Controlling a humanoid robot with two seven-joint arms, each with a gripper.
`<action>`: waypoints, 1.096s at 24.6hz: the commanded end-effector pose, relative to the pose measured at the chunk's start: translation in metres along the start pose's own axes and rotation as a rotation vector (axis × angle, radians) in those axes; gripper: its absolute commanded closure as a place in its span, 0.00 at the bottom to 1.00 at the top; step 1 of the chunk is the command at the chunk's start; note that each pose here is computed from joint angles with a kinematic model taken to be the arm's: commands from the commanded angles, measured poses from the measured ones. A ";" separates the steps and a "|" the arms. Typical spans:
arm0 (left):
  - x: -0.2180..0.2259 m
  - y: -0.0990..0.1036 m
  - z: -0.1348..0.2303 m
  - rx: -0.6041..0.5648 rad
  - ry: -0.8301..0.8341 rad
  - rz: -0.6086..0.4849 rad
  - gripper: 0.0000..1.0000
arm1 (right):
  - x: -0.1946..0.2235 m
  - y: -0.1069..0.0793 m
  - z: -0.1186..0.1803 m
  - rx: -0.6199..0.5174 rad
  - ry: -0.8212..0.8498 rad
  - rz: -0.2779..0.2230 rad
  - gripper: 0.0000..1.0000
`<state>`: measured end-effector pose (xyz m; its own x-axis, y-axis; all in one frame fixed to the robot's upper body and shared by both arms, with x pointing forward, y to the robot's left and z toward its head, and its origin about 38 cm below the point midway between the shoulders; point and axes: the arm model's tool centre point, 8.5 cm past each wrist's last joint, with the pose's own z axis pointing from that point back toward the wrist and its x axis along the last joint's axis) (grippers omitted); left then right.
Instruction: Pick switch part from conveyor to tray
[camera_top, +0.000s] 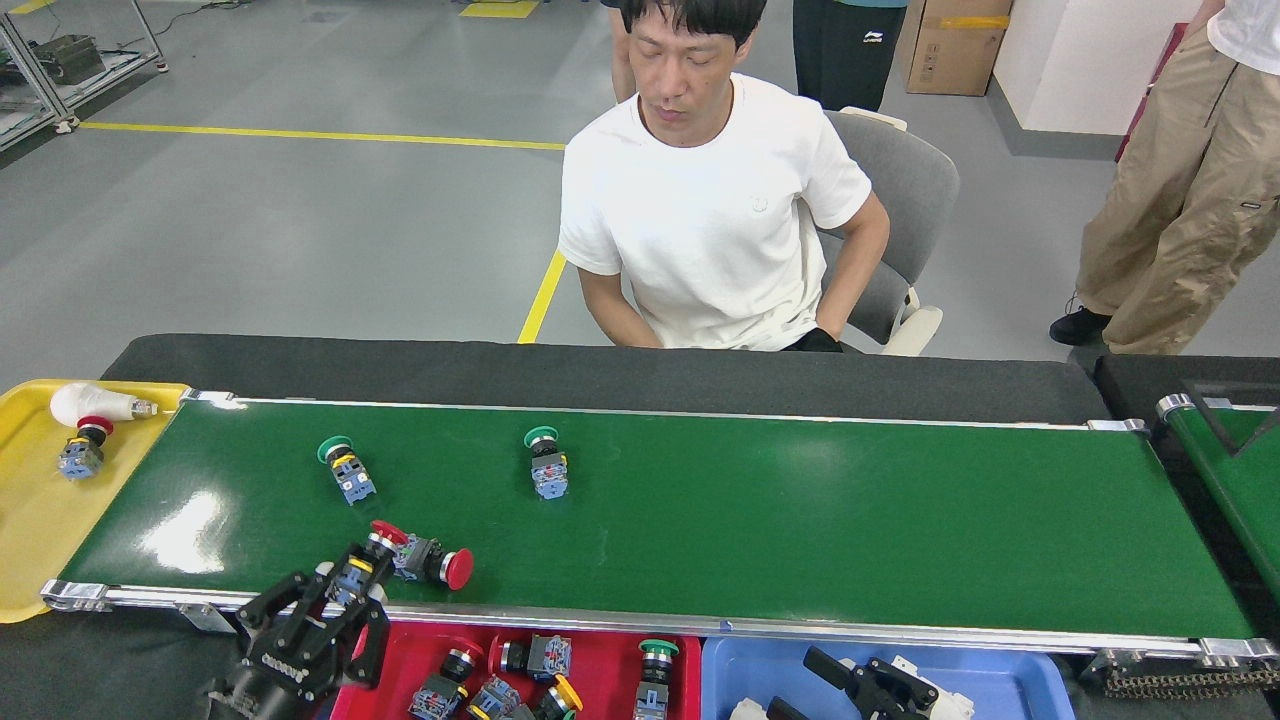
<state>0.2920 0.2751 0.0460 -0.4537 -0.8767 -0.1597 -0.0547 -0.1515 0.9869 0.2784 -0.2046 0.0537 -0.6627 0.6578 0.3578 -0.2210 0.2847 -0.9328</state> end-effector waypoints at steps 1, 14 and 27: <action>0.015 0.006 0.001 0.010 -0.057 -0.021 0.95 | -0.009 -0.024 -0.006 -0.078 0.030 0.029 0.03; 0.039 -0.012 0.012 -0.042 -0.035 -0.023 0.00 | -0.098 -0.055 0.061 -0.226 0.863 0.138 0.03; -0.092 -0.036 0.026 -0.151 0.390 0.112 0.00 | -0.068 -0.035 0.114 -0.223 0.834 0.185 0.02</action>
<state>0.3056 0.3651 0.0201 -0.0989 -0.9934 -0.0581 0.1276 -0.0705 0.9893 0.2486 -0.3392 0.0499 0.0981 0.9751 0.1991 0.0132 0.1988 -0.9800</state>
